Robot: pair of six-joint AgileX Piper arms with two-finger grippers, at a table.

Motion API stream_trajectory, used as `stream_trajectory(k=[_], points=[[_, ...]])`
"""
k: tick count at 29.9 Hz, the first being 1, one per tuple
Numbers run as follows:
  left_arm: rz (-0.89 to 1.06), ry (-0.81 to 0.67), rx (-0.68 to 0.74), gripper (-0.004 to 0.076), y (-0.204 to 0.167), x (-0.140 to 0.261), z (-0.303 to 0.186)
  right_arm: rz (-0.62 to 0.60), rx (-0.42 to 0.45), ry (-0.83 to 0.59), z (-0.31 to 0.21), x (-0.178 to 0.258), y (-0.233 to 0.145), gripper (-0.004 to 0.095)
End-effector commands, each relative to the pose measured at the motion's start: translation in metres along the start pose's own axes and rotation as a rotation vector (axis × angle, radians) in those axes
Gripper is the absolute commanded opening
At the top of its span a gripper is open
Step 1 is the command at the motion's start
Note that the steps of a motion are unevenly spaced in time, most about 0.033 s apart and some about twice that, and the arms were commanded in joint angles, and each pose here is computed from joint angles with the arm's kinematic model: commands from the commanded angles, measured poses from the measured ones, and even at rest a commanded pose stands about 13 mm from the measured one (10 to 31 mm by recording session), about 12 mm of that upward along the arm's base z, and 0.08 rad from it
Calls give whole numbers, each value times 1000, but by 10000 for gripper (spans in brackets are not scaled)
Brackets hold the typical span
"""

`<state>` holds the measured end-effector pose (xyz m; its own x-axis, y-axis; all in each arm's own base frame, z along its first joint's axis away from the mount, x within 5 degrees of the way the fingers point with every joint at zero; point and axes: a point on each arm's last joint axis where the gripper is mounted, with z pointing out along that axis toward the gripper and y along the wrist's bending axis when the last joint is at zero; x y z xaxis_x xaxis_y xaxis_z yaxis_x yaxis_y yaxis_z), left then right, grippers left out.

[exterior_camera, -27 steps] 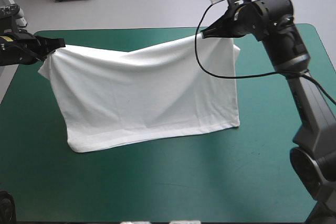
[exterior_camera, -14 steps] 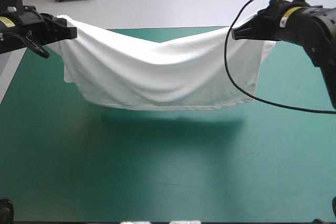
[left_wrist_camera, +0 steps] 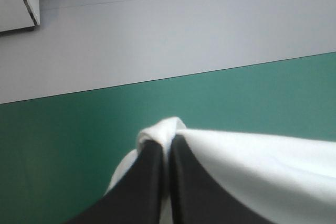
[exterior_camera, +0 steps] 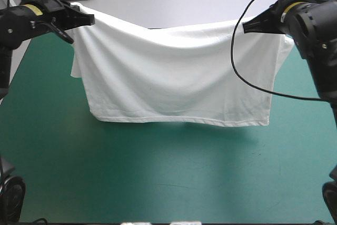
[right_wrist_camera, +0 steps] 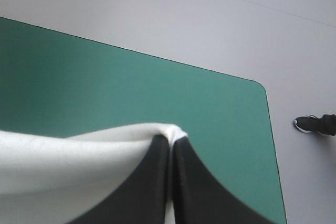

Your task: Fold the cloth

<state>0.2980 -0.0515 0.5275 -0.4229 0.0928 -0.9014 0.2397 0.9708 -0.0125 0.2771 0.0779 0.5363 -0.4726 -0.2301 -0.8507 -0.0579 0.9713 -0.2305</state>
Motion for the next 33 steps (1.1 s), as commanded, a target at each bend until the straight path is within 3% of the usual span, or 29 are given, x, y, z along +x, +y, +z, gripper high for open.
stream_trajectory(k=[1,10,14,21,28,33], points=[[-14,-150,-8,-9,2,-16,12,35,84,-143,16,-15,-14,-17],[28,-378,-72,-9,9,-45,35,76,108,-242,60,-25,-25,-17],[38,-361,-78,-9,10,-48,46,106,91,-193,72,-20,-27,-17],[-15,55,-55,-9,13,-1,108,197,-39,94,120,13,-24,-17],[-70,313,-75,-9,17,47,149,196,-109,391,161,76,-10,-17],[-101,424,-79,-9,16,87,145,190,-153,541,161,130,3,-17]])
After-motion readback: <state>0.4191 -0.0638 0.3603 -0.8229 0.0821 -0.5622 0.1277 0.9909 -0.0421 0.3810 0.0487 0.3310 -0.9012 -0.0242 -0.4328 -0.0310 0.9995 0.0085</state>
